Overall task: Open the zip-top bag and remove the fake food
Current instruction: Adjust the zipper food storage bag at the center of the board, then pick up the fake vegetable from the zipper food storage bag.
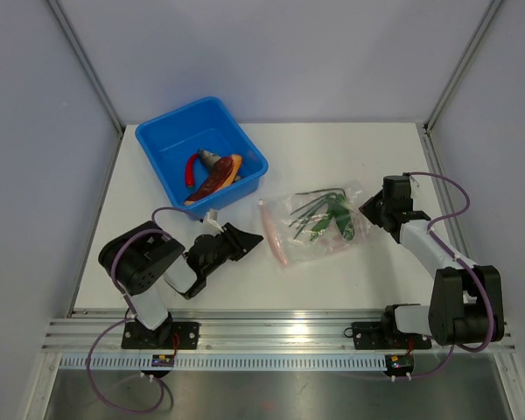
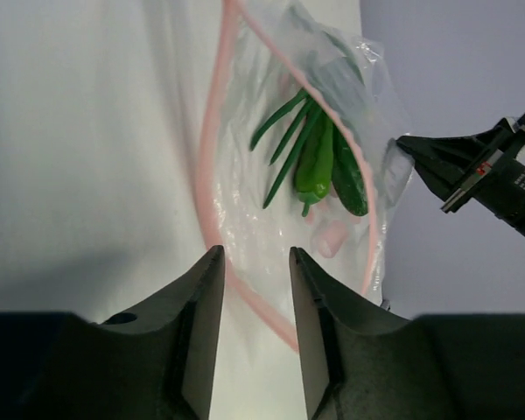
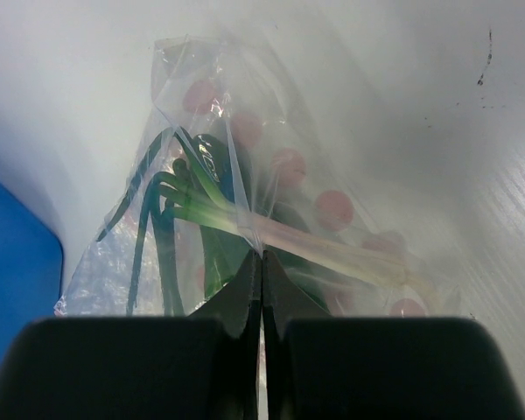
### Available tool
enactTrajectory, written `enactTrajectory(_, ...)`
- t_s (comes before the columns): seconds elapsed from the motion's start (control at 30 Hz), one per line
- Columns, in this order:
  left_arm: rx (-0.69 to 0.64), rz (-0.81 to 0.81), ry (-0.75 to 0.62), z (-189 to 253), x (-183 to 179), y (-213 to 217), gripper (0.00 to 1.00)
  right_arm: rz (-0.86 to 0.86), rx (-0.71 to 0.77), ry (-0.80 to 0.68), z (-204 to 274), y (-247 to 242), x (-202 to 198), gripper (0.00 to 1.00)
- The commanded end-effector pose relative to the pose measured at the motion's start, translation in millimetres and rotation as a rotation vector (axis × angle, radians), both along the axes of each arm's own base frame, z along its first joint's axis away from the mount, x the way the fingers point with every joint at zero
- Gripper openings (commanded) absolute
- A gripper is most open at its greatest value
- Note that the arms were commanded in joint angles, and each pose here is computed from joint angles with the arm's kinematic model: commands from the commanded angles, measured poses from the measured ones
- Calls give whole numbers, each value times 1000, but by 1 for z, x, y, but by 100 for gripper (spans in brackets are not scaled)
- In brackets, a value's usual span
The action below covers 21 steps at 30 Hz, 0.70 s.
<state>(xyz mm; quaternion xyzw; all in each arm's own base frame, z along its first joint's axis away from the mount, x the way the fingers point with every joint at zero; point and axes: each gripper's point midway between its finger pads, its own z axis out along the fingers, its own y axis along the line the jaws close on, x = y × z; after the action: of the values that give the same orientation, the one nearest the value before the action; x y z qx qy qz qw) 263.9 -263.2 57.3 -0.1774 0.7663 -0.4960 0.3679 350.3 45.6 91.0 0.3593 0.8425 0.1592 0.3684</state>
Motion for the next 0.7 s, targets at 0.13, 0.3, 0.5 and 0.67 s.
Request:
enactTrajectory(0.13, -239, 8, -254, 82, 9, -15, 25, -11, -14, -46, 12, -5, 7, 0)
enactTrajectory(0.3, -254, -7, -243, 79, 15, -29, 14, -11, -12, -46, 12, -5, 7, 0)
enactTrajectory(0.5, -261, -33, -269, 84, 19, -46, 23, -4, -11, -48, 11, -4, 6, 0)
enactTrajectory(0.67, -230, -57, -270, 85, 22, -60, 28, 0, -4, -49, 12, -2, 6, 0)
